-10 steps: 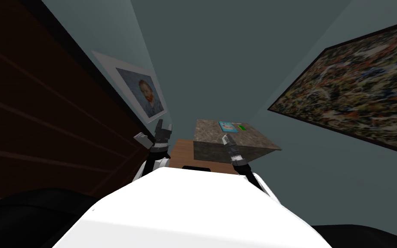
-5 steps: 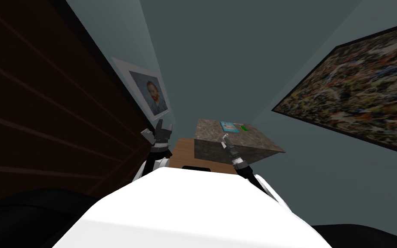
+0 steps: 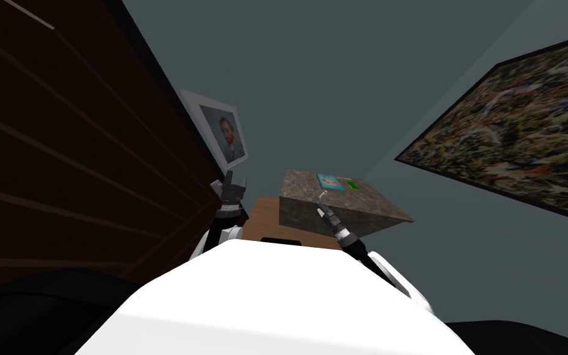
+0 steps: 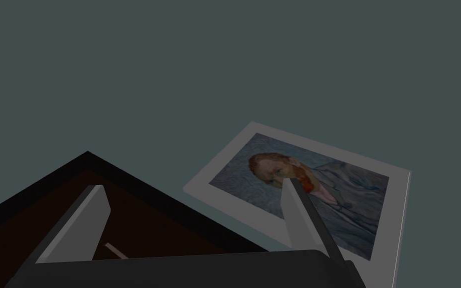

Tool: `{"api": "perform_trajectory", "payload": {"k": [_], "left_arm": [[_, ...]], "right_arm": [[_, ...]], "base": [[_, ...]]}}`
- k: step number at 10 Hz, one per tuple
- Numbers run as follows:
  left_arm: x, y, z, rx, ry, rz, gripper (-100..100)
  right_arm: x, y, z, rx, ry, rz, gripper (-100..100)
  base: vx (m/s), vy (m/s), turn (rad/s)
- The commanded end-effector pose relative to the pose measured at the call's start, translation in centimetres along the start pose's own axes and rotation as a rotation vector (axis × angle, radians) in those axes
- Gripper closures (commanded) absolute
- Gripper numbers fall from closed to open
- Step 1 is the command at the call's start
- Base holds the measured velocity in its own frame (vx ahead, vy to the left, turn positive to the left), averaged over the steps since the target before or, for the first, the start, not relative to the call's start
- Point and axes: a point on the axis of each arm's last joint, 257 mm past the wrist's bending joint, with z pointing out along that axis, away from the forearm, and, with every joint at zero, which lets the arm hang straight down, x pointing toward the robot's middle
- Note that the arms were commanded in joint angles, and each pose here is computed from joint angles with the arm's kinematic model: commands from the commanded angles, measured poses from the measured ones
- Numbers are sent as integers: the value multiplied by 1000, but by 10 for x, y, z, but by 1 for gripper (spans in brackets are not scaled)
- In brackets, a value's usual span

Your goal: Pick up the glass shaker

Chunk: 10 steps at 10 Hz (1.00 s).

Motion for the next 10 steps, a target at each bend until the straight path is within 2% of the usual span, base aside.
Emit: {"api": "perform_trajectory", "payload": {"k": [1,2,3,5,6,7,10], "left_arm": [[0,0,0,0,0,0,0],[0,0,0,0,0,0,0],[0,0,0,0,0,0,0],[0,0,0,0,0,0,0],[0,0,0,0,0,0,0],[0,0,0,0,0,0,0],[0,0,0,0,0,0,0]], "right_arm": [[4,-16,-7,46,41,-22,-100],[4,-18,-9,56,61,-41,-100],[6,-31,-16,93,87,-52,-100],[6,-33,-18,104,109,-73,-100],[7,-47,-27,145,139,-93,-100],[6,-48,-28,152,156,-108,-100],[4,-76,-48,238,221,-161,-100]], "base": [[-40,-30,145],[-37,-30,68],[-43,-33,157],[-30,-19,21],[-25,-13,117],[-25,-18,94],[-22,-22,111]]}}
